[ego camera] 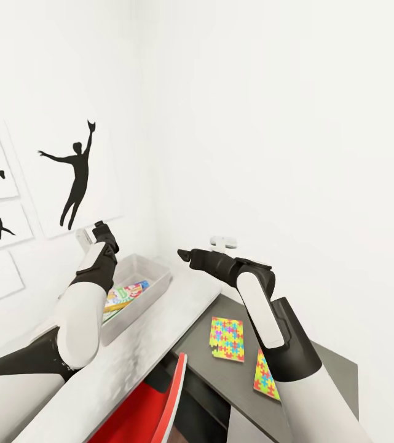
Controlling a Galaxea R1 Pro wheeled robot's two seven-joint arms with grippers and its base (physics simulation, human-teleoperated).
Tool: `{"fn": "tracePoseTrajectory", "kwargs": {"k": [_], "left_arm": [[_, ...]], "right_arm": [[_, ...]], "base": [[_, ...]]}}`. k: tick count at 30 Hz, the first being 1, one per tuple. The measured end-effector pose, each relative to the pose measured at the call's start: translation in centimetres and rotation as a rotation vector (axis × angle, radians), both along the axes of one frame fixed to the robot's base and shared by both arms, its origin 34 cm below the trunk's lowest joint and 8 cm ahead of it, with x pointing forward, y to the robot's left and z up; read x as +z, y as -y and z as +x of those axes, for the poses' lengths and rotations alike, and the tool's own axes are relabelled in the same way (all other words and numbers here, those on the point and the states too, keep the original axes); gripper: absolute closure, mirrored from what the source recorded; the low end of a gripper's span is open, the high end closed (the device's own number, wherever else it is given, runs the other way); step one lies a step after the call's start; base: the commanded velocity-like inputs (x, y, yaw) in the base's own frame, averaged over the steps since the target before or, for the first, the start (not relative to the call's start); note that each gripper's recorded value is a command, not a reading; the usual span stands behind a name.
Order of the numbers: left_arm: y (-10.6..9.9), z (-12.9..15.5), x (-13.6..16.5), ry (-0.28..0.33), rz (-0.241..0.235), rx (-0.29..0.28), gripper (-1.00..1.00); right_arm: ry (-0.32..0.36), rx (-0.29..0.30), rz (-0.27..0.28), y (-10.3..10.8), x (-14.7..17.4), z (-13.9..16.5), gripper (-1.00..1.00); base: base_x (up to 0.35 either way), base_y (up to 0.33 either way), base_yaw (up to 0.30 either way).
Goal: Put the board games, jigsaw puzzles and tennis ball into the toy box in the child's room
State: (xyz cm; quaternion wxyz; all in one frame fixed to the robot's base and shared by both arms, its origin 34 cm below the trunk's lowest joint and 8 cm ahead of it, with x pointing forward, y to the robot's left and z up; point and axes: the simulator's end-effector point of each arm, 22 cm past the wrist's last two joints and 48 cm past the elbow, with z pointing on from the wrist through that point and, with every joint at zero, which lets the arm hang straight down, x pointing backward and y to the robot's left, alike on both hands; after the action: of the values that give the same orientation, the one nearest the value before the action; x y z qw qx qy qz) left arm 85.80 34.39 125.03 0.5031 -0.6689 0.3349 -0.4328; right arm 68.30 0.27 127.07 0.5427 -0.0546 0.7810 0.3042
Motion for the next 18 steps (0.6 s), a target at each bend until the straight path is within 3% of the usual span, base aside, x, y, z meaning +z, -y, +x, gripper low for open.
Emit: {"fn": "tracePoseTrajectory", "kwargs": {"k": [8,18], "left_arm": [[0.00,-0.03,-0.03,0.001,0.003,-0.006,-1.00],[0.53,0.05,0.19,0.009,0.009,-0.036,-1.00]], "right_arm": [[-0.003,-0.001,-0.001,0.03,-0.09,0.03,-1.00],[0.001,-0.002,-0.001,0.05,0.11,-0.05,-1.00]], "base": [[0.000,0.000,0.037],[0.000,0.000,0.240]]}}
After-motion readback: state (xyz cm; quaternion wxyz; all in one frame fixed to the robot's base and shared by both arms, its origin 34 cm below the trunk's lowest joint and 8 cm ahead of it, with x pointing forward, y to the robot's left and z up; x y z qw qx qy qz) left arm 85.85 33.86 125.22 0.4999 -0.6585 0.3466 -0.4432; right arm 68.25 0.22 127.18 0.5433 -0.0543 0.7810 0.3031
